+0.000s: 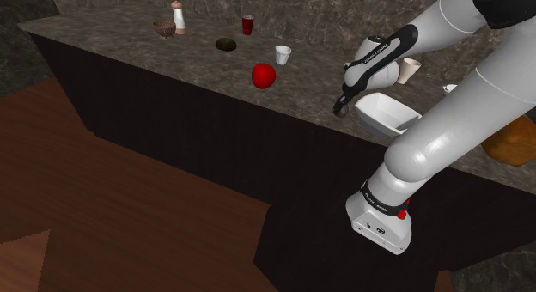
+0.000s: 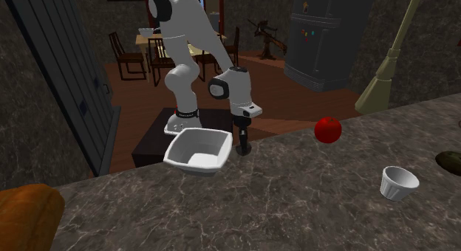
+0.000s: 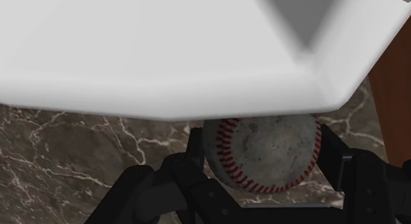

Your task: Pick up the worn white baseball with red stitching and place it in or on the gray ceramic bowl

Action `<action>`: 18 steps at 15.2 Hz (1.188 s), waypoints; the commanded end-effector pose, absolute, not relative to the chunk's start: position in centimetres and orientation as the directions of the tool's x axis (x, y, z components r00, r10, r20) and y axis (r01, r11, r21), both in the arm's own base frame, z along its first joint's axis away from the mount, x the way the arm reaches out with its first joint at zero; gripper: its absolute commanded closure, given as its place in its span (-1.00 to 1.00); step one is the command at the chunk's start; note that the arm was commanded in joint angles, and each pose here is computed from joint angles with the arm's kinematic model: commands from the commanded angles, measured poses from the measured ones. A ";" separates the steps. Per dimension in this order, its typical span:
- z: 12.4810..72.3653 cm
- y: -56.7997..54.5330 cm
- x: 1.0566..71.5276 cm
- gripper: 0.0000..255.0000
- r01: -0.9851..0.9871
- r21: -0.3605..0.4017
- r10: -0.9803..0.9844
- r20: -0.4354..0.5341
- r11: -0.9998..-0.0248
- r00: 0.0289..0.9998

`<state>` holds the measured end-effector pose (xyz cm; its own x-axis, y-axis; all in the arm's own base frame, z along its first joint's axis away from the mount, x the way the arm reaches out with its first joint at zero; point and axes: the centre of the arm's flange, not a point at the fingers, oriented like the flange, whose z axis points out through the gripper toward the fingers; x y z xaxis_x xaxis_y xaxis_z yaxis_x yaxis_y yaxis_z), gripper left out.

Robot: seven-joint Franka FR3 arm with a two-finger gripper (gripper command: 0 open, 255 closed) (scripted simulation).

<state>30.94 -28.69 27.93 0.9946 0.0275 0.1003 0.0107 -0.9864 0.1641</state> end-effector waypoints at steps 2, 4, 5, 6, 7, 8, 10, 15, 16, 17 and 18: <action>27.9 -28.7 30.9 1.00 0.011 0.164 0.028 0.100 -0.986 0.995; 27.9 -28.7 30.9 1.00 0.011 0.164 0.028 0.100 -0.986 0.995; 27.9 -28.7 30.9 1.00 0.011 0.164 0.028 0.100 -0.986 0.995; 27.9 -28.7 30.9 1.00 0.011 0.164 0.028 0.100 -0.986 0.995; 27.9 -28.7 30.9 1.00 0.011 0.164 0.028 0.100 -0.986 0.995; 27.9 -28.7 30.9 1.00 0.011 0.164 0.028 0.100 -0.986 0.995; 28.4 -28.7 30.9 1.00 0.011 0.164 0.028 0.100 -0.986 0.995; 31.1 -28.7 30.9 1.00 0.011 0.164 0.028 0.100 -0.986 0.995; 31.6 -28.7 30.9 1.00 0.011 0.164 0.028 0.100 -0.986 0.995; 32.1 -28.7 30.9 1.00 0.011 0.164 0.028 0.100 -0.986 0.995; 32.7 -28.7 30.9 1.00 0.011 0.164 0.028 0.100 -0.986 0.995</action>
